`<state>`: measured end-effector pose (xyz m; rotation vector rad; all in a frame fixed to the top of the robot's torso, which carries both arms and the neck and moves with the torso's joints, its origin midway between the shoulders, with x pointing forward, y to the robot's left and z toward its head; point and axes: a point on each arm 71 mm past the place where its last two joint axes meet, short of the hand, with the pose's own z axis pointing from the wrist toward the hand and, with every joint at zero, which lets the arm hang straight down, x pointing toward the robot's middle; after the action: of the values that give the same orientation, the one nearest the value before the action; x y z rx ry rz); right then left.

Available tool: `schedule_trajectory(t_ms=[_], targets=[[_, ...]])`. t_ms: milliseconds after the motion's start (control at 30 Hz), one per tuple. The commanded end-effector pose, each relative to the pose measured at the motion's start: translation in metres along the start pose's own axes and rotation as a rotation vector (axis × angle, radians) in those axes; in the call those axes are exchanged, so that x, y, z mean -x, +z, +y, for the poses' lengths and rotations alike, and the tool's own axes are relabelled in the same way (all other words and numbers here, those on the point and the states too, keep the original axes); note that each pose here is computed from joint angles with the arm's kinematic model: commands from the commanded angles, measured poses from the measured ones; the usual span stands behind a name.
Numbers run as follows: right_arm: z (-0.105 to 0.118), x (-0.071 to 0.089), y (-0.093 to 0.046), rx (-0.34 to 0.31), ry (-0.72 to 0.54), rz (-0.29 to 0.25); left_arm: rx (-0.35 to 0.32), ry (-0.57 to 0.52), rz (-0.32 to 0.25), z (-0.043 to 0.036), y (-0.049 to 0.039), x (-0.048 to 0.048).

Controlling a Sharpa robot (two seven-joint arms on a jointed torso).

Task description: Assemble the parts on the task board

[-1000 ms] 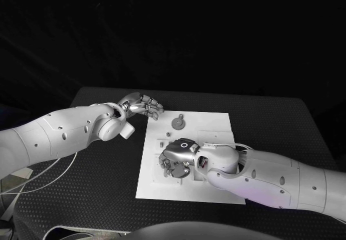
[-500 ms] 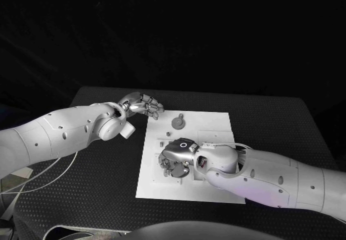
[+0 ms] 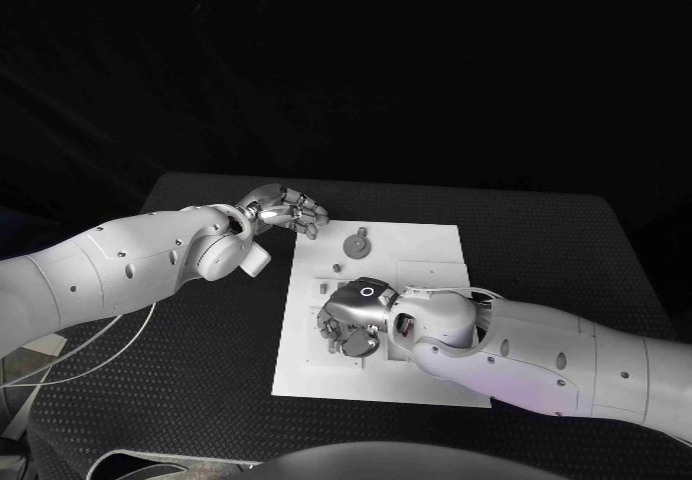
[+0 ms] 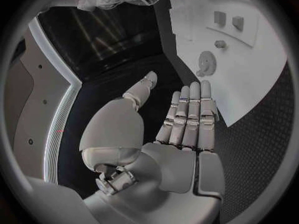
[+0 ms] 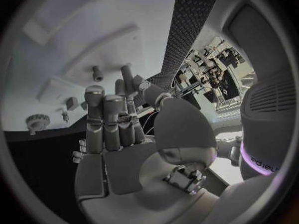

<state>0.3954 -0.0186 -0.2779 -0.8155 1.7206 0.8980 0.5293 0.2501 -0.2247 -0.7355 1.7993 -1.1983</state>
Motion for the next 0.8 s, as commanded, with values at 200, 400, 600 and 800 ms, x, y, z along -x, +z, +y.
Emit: schedule_trajectory(t_ms=[200, 400, 600, 800], targets=[[0.0019, -0.0111, -0.0031, 0.005, 0.006, 0.06, -0.009, -0.01, 0.011, -0.0019, 0.0004, -0.0014], [0.0008, -0.0117, -0.0028, 0.002, 0.005, 0.064, -0.01, -0.01, 0.011, -0.002, 0.0005, -0.0016], [-0.0003, -0.0116, -0.0024, -0.002, 0.014, 0.059, -0.01, -0.01, 0.01, -0.0019, 0.0003, -0.0012], [-0.0012, -0.0102, -0.0014, -0.004, 0.057, 0.036, -0.011, -0.009, 0.008, -0.002, 0.0004, -0.0011]])
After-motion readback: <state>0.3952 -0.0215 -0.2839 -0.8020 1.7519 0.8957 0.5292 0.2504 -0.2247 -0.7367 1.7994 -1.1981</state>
